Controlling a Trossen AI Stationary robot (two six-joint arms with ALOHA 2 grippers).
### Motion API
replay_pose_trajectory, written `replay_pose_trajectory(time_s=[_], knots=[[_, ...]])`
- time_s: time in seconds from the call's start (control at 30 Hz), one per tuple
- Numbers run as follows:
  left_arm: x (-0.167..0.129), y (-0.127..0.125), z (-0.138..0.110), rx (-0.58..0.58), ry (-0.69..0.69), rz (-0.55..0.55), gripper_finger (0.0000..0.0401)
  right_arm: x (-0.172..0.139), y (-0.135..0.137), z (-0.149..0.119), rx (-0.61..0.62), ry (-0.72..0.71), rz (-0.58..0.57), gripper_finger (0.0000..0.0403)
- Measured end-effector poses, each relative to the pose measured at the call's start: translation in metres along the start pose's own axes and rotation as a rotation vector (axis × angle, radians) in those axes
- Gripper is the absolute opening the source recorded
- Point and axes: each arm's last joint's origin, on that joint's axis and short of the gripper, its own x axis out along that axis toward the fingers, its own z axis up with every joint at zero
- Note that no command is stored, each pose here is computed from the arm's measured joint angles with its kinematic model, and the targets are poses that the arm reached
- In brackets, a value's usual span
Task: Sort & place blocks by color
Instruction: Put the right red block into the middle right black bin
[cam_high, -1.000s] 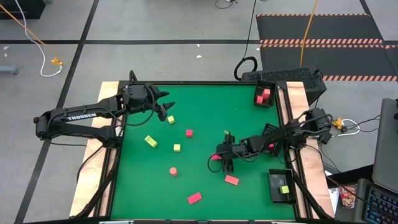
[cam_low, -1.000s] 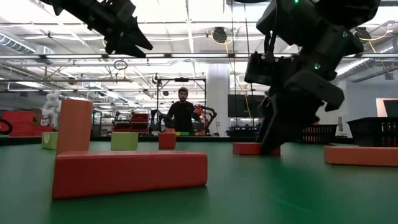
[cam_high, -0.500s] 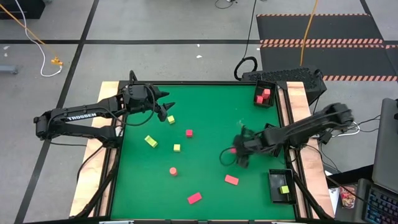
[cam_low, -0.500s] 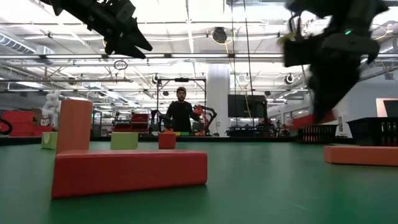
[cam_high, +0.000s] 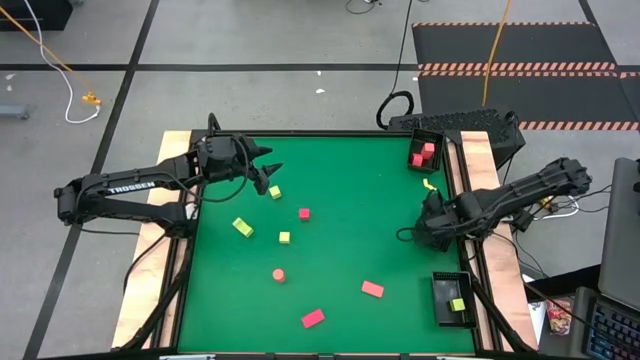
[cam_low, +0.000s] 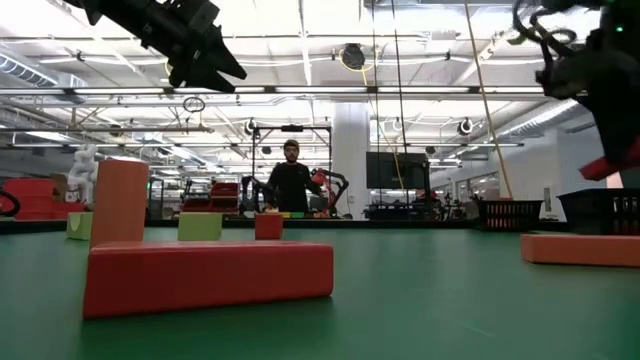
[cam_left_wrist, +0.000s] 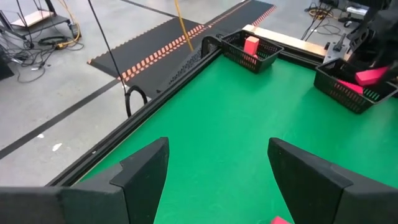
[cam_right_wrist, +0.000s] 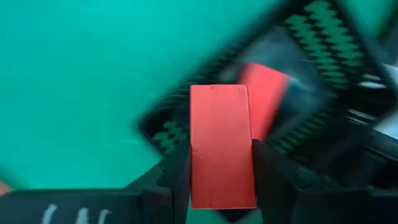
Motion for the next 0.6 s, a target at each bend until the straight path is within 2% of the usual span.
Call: replay_pose_trajectory(time_s=[0.13,0.3,0.4,0.53,0.6], knots=[[0.000,0.000,0.002,0.004,-0.025,-0.002,0.0273,0.007,-0.008,-0.002,0.049,0.024,-0.079,0.0130],[0.000,-0.001,0.006,0.067,-0.063,-0.006,0.0273,0.011,-0.008,-0.003,0.043,0.031,-0.085,0.0247],[0.005,-0.002,0.003,0.089,-0.034,-0.027,0.0273,0.011,-0.008,-0.003,0.047,0.022,-0.083,0.0302],[0.021,-0.006,-0.007,0.083,0.054,-0.038,0.0273,0.010,-0.007,-0.002,0.046,-0.009,-0.075,0.0323],[0.032,-0.007,-0.015,0.067,0.121,-0.032,0.0273,0.011,-0.005,0.001,-0.015,-0.100,-0.065,0.0321]])
